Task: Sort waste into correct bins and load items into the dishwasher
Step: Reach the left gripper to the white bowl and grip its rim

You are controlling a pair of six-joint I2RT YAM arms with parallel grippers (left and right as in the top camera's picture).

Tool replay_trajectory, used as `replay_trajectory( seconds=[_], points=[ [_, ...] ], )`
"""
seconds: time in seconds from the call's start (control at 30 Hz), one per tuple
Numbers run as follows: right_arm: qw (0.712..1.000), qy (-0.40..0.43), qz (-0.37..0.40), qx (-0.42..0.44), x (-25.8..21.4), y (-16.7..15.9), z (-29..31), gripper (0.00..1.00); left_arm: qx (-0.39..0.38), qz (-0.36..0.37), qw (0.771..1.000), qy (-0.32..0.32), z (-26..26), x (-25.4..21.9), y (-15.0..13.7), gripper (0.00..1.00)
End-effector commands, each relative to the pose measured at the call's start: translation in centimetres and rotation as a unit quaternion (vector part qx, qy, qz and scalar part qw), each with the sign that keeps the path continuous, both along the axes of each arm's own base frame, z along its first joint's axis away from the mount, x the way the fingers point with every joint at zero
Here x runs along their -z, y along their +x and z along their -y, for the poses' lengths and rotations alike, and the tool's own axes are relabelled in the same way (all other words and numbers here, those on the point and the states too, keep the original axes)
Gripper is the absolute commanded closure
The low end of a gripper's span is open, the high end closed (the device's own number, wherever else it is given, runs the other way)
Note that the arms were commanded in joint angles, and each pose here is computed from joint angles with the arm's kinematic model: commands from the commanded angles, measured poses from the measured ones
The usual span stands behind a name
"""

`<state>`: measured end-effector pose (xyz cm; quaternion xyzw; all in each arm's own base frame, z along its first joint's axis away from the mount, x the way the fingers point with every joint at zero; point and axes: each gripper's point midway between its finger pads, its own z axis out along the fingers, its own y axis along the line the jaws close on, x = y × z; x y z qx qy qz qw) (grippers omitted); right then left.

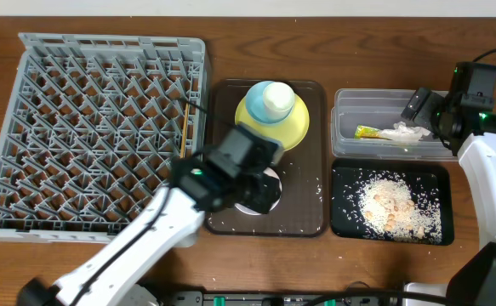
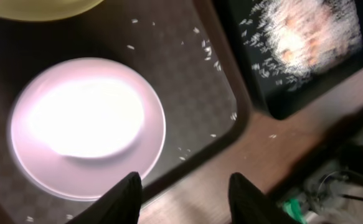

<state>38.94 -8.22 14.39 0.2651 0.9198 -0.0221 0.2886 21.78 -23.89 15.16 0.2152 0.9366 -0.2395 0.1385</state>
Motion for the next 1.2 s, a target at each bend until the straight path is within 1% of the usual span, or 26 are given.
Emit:
replay_trajectory(
  seconds=[0.0,0.13,0.37,0.53,0.7,1.17],
  points=[
    [1.000,0.000,0.003,0.008,-0.3,0.0,0.4,0.01,0.015,0.001,0.997,0.078,1.8,4.7,-0.5,0.58],
    [1.000,0.000,0.003,0.008,-0.3,0.0,0.4,0.01,0.031,0.004,0.992,0.126,2.7,8.0,-0.6,0.59],
    [1.000,0.000,0.003,0.008,-0.3,0.0,0.4,0.01,0.031,-0.011,0.982,0.188,2.0,12.0,-0.4,0.62],
    [1.000,0.000,0.003,0.008,-0.3,0.0,0.4,0.01,0.031,-0.015,0.981,0.190,2.0,12.3,-0.4,0.64],
    [1.000,0.000,0.003,0.008,-0.3,0.0,0.4,0.01,0.012,-0.027,0.981,0.192,1.8,12.4,-0.7,0.64],
    [1.000,0.000,0.003,0.008,-0.3,0.0,0.4,0.01,0.012,-0.029,0.980,0.195,1.6,12.4,-0.8,0.63]
  ],
)
